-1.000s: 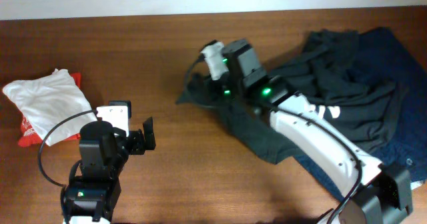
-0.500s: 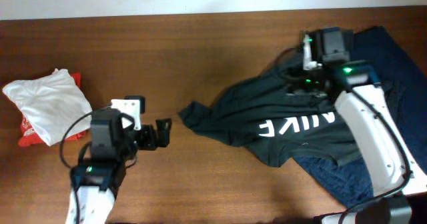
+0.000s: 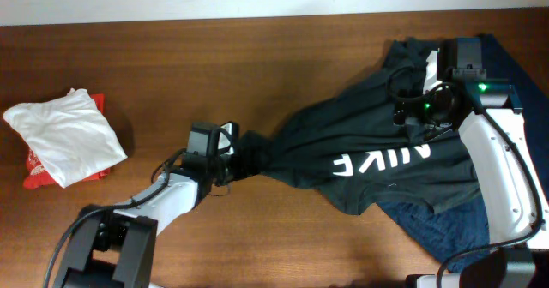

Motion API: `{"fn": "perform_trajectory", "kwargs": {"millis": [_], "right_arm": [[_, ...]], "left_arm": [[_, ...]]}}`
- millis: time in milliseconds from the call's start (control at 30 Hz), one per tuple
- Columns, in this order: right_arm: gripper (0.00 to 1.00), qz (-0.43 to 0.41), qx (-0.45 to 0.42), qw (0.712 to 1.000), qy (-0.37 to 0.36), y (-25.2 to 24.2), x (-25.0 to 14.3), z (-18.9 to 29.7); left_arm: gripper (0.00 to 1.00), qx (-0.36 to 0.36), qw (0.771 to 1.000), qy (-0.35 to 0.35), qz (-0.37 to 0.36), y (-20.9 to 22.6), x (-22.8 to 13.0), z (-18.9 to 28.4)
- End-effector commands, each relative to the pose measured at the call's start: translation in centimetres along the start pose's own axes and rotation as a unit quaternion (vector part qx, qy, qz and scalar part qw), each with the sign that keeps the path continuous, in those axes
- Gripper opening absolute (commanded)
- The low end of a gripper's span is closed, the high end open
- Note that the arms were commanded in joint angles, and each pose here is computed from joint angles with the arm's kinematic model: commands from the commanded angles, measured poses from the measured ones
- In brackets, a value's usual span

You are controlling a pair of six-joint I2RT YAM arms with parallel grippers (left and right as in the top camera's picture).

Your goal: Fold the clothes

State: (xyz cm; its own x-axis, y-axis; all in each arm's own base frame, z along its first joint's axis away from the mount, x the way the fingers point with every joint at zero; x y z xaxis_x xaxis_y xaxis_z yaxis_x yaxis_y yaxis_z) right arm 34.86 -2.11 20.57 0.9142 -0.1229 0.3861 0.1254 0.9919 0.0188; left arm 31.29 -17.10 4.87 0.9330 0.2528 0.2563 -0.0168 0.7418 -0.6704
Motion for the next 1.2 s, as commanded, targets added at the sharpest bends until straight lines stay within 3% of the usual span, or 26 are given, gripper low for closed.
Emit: {"fn": "perform_trajectory", "kwargs": {"millis": [0,33,67,133,167,333,433,467,533,600,633,667,700,833,933,1033,1100,1167], "right_arm": [[0.84,-0.006,0.003,1.000,-0.005,0.0,0.0,0.6],[0.84,-0.006,0.002,1.000,-0.004,-0.1,0.0,0.6],[0.84,-0.006,0.002,1.000,-0.004,-0.1,0.0,0.6],[0.84,-0.006,0.002,1.000,-0.004,-0.1,0.0,0.6],[0.84,-0.006,0.002,1.000,-0.004,-0.1,0.0,0.6],[0.84,-0.006,-0.004,1.000,-0.004,-0.3,0.0,0.5],[0.84,-0.018,-0.008,1.000,-0.004,-1.2,0.0,0.5],[0.84,-0.025,-0.009,1.000,-0.004,-1.6,0.0,0.5],[0.84,-0.029,-0.010,1.000,-0.004,-1.9,0.0,0.5],[0.84,-0.030,-0.010,1.000,-0.004,-1.9,0.1,0.5],[0.84,-0.030,-0.010,1.000,-0.004,-1.9,0.1,0.5],[0.84,-0.030,-0.010,1.000,-0.004,-1.9,0.0,0.5],[0.85,-0.030,-0.010,1.000,-0.004,-1.9,0.0,0.5],[0.86,-0.030,-0.010,1.000,-0.003,-1.9,0.0,0.4],[0.86,-0.030,-0.010,1.000,0.001,-1.9,0.0,0.2],[0.86,-0.030,-0.010,1.000,0.001,-1.9,0.0,0.2],[0.86,-0.030,-0.010,1.000,0.002,-1.9,0.0,0.2],[0.86,-0.030,-0.010,1.000,0.002,-1.9,0.0,0.2]], "left_arm": [[0.81,0.018,1.000,0.017,0.013,0.5,-1.5,-2.3],[0.75,0.017,1.000,0.012,0.021,0.2,-1.5,-2.9],[0.58,0.015,1.000,-0.003,0.009,-0.1,-1.1,-3.2],[0.09,0.014,0.999,-0.033,-0.002,-0.4,0.0,-3.2],[0.00,0.014,0.999,-0.045,-0.006,-0.5,0.4,-3.1],[0.01,-0.022,0.990,-0.126,-0.054,-2.0,5.4,0.3],[0.00,0.002,0.969,-0.223,-0.108,-2.1,10.9,7.6],[0.00,0.035,0.951,-0.286,-0.109,-1.2,13.9,11.8],[0.01,0.102,0.913,-0.389,-0.068,1.6,19.0,19.8],[0.01,0.129,0.909,-0.395,-0.035,4.0,20.4,21.8],[0.23,0.136,0.913,-0.384,-0.024,4.8,20.3,21.4],[0.54,0.142,0.918,-0.371,-0.017,5.4,20.0,20.9],[0.99,0.155,0.929,-0.337,-0.003,6.7,19.1,19.4],[0.99,0.128,0.978,-0.147,0.078,8.2,12.1,14.0],[0.99,0.150,0.980,-0.005,0.129,7.7,5.4,11.7],[0.99,0.183,0.976,0.037,0.116,8.0,2.5,9.8],[0.99,0.254,0.955,0.044,0.144,9.9,0.9,8.9],[0.99,0.268,0.951,0.038,0.152,10.7,1.0,8.1]]}}
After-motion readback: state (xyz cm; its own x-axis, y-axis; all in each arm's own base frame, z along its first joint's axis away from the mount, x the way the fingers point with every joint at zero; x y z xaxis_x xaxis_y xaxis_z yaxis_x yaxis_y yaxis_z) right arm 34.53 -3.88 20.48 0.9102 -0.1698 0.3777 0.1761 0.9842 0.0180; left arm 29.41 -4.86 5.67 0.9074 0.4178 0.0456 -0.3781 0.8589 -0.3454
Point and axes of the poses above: each gripper's point midway between its finger pads, its own z axis back along the fingers, its own y axis along the line the jaws close on, x = y × z, the point moved 3 cm from there along z, back along the fingers, and after that the axes turned 2 degrees about z, right-handed, at the moved point
